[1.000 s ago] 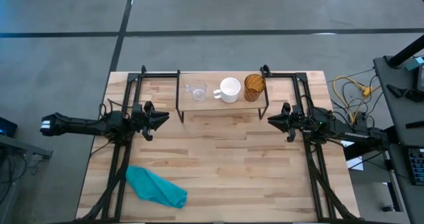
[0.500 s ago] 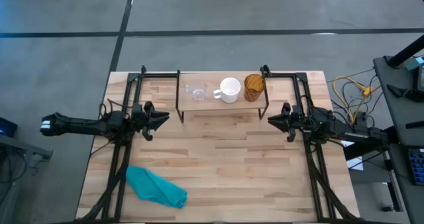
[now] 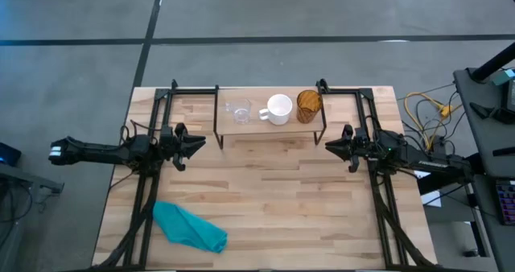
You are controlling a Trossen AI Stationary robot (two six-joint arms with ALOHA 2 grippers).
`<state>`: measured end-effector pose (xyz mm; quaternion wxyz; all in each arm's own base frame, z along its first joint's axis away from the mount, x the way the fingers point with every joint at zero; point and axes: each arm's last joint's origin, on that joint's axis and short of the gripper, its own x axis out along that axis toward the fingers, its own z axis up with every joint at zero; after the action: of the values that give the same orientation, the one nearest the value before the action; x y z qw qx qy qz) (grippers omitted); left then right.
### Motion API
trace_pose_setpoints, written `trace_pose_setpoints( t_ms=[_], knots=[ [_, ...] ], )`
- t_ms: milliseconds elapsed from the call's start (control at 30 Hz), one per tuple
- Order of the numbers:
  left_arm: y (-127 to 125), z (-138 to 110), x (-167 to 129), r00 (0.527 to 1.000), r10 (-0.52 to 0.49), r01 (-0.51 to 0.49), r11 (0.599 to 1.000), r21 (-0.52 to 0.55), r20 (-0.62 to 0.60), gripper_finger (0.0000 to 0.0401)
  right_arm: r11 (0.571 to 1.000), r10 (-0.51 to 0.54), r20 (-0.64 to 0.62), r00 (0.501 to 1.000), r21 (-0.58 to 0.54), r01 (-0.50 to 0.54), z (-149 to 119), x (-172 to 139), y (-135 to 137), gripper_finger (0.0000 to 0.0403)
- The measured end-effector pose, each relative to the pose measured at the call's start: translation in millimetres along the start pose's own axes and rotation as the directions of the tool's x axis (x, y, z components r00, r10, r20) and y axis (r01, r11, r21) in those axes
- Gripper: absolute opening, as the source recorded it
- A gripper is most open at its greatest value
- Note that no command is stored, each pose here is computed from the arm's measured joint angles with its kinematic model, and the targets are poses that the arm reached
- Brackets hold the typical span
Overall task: Stack small to large cups/mugs on shelf
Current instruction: Return to Home Position
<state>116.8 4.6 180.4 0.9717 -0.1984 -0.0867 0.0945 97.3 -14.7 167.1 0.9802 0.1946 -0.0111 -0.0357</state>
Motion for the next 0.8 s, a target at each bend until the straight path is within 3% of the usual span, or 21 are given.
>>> trace_pose_setpoints(
  t_ms=[800],
  knots=[
    [0.0, 0.0, 0.0, 1.000, 0.000, 0.000, 1.000, 0.000, 0.000, 0.0074, 1.000, 0.000, 0.000, 1.000, 0.000, 0.000, 0.0, 0.0, 0.0, 0.0073]
  ],
)
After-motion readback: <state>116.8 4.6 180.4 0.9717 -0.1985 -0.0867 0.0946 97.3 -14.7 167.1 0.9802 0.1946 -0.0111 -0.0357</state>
